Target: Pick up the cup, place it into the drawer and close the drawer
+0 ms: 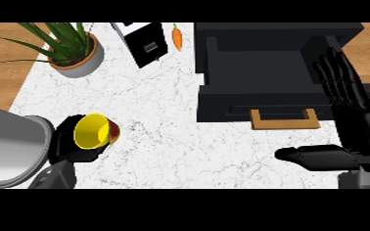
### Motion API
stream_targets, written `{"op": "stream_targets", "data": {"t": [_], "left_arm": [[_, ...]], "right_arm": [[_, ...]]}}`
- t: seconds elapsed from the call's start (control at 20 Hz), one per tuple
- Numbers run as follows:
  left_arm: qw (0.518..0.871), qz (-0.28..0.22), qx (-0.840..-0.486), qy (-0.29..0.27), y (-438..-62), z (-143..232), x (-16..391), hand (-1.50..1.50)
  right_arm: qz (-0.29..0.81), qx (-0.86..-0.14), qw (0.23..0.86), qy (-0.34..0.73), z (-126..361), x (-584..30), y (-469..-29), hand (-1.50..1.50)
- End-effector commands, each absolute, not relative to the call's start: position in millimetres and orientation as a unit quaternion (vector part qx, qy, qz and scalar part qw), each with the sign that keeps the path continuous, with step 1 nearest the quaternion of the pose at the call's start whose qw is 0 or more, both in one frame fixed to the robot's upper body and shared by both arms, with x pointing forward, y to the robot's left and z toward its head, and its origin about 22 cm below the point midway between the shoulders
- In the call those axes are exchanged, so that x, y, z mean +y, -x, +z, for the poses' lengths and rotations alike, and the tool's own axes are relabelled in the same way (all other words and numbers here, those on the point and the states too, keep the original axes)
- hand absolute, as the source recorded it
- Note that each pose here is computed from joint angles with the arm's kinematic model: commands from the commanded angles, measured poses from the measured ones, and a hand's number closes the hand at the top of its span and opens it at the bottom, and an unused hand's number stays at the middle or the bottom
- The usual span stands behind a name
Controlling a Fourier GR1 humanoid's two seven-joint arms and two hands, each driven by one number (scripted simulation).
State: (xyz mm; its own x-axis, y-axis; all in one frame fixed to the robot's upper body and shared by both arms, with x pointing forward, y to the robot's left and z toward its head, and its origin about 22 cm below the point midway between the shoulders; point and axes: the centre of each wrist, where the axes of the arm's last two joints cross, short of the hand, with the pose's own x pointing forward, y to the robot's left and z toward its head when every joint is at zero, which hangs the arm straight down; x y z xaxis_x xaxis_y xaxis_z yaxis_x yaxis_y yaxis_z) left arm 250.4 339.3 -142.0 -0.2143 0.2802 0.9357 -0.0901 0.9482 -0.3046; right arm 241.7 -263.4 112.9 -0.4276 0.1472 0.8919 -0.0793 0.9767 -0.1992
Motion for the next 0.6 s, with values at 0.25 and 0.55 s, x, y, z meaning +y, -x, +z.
{"op": "stream_targets", "data": {"t": [0.25, 0.55], "left_arm": [[0.529, 0.163, -0.829, 0.082, -269, -127, 342, 1.50], [0.485, 0.147, -0.854, 0.119, -292, -120, 300, 1.50]], "right_arm": [[0.108, -0.840, 0.531, 0.025, 103, -267, -245, -1.50], [0.105, -0.834, 0.541, 0.030, 90, -278, -236, -1.50]]}}
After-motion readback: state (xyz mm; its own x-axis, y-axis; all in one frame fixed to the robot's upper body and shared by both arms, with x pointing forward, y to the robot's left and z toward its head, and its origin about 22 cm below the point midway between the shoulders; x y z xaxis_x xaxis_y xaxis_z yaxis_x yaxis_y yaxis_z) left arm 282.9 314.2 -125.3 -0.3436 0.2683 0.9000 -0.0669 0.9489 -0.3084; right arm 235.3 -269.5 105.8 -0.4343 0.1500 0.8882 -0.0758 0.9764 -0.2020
